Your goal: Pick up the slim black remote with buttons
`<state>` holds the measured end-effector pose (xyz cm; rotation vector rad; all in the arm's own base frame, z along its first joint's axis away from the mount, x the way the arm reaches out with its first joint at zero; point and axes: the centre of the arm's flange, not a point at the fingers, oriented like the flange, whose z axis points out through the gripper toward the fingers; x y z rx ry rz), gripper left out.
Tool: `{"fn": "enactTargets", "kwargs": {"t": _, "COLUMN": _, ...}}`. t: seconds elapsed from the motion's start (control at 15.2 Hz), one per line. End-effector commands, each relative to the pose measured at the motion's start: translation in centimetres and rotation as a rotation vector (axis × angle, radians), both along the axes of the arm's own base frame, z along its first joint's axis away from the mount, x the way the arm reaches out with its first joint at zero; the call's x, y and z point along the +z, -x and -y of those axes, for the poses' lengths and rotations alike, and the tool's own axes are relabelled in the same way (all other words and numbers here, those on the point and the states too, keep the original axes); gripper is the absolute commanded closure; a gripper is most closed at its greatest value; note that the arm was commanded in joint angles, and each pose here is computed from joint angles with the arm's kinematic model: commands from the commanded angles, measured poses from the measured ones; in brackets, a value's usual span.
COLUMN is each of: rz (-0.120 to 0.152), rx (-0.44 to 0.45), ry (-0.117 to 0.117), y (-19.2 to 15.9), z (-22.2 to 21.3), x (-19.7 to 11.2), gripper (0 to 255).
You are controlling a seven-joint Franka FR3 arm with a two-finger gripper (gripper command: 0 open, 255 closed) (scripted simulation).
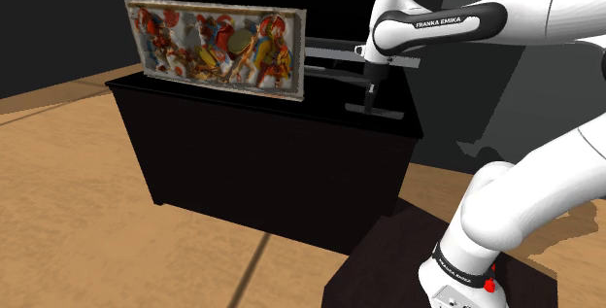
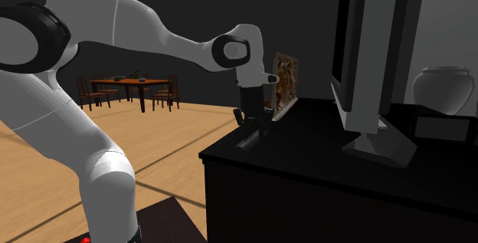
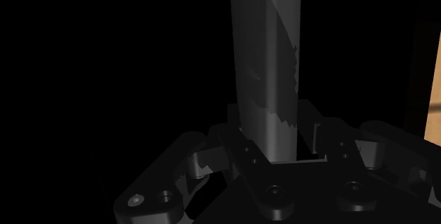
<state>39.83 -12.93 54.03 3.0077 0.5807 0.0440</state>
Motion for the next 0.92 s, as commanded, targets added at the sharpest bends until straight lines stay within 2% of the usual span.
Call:
{"fn": "enactTargets", "kwargs": {"t": 0.0, "rz": -0.004, "rx": -0.002, "ry": 0.001, "y": 0.0, "z": 0.1, "x": -0.2, "gripper": 255}}
{"fn": "enactTargets", "kwargs": {"t": 0.4, "rz": -0.004, "rx": -0.002, "ry": 0.001, "y": 0.0, "z": 0.1, "x": -0.2, "gripper": 255}}
{"fn": "enactTargets", "kwargs": {"t": 0.86, "rz": -0.004, "rx": -0.002, "ry": 0.001, "y": 0.0, "z": 0.1, "x": 3.5, "gripper": 255}}
